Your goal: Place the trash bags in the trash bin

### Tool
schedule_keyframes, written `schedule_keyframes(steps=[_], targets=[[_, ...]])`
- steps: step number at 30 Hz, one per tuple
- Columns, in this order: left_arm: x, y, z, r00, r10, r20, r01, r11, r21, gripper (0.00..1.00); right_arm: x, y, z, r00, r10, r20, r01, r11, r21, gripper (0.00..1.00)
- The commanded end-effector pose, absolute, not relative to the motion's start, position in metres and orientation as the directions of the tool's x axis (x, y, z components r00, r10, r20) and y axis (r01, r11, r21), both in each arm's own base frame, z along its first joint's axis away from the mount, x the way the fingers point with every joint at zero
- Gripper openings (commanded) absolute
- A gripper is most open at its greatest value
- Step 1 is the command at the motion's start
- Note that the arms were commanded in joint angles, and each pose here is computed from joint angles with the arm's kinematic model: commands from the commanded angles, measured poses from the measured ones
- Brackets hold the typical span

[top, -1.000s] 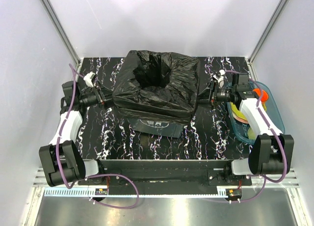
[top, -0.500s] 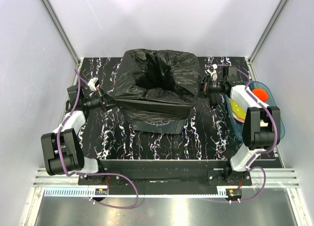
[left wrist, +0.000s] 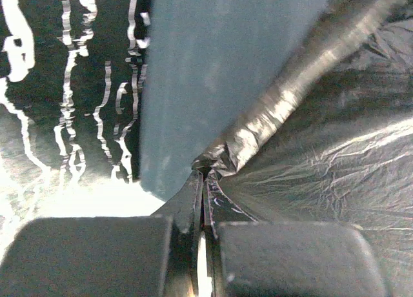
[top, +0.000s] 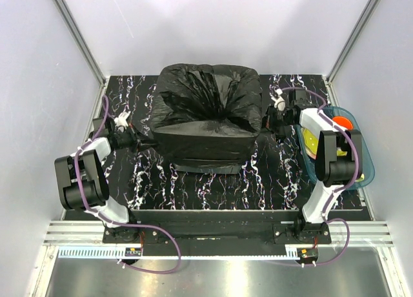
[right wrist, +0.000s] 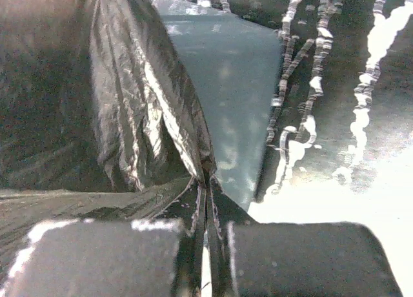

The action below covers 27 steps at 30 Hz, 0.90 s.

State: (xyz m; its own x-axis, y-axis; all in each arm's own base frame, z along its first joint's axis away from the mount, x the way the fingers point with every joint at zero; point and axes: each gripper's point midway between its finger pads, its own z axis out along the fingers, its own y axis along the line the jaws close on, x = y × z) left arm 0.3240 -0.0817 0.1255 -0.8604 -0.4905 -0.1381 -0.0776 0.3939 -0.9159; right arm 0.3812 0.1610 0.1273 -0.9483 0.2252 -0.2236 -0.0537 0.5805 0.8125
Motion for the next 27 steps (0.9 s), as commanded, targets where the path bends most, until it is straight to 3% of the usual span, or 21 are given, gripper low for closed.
schedule_keyframes(steps=[1,9,13,14,16,17,19,20,21,22,23,24,27], targets=[[0.317,-0.066,0.093,-0.858,-0.493,-0.146,-0.141,0.499,-0.855,0.00,0.370,0.128,0.074,-0.958,0.178,-0.223,-0.028,0.717,0.696,0.00],[0.298,-0.054,0.048,-0.858,-0.505,-0.097,-0.249,0.574,-0.780,0.00,0.363,0.122,0.045,-0.972,0.154,-0.177,-0.003,0.747,0.665,0.00],[0.301,-0.043,0.059,-0.855,-0.503,-0.129,-0.237,0.599,-0.764,0.03,0.360,0.121,0.057,-0.973,0.118,-0.199,-0.045,0.746,0.664,0.04],[0.304,-0.046,0.076,-0.859,-0.488,-0.156,-0.190,0.586,-0.788,0.22,0.360,0.122,0.063,-0.971,0.103,-0.216,-0.068,0.747,0.661,0.23],[0.303,-0.045,0.095,-0.869,-0.456,-0.193,-0.133,0.591,-0.795,0.38,0.363,0.110,0.090,-0.954,0.109,-0.278,-0.106,0.747,0.656,0.51],[0.310,-0.040,0.110,-0.863,-0.430,-0.267,-0.067,0.621,-0.781,0.48,0.366,0.106,0.101,-0.945,0.109,-0.309,-0.126,0.750,0.650,0.73],[0.310,-0.032,0.138,-0.831,-0.417,-0.369,0.004,0.658,-0.753,0.56,0.364,0.094,0.128,-0.922,0.126,-0.365,-0.148,0.759,0.634,0.84],[0.315,-0.025,0.154,-0.807,-0.387,-0.446,0.065,0.692,-0.719,0.65,0.365,0.089,0.137,-0.909,0.120,-0.399,-0.170,0.768,0.617,0.88],[0.316,-0.019,0.173,-0.770,-0.373,-0.518,0.110,0.722,-0.683,0.70,0.361,0.086,0.145,-0.908,0.130,-0.398,-0.161,0.770,0.618,0.99],[0.314,-0.015,0.182,-0.759,-0.356,-0.545,0.125,0.742,-0.659,0.75,0.359,0.078,0.160,-0.886,0.120,-0.449,-0.195,0.781,0.594,1.00],[0.322,-0.008,0.205,-0.713,-0.287,-0.640,0.209,0.784,-0.584,0.81,0.359,0.074,0.172,-0.865,0.095,-0.492,-0.238,0.786,0.570,1.00],[0.321,-0.006,0.219,-0.686,-0.243,-0.685,0.251,0.805,-0.537,0.98,0.355,0.071,0.181,-0.856,0.083,-0.510,-0.255,0.791,0.556,1.00],[0.321,0.002,0.255,-0.597,-0.088,-0.797,0.367,0.854,-0.369,0.99,0.349,0.063,0.228,-0.743,0.003,-0.669,-0.382,0.819,0.428,1.00]])
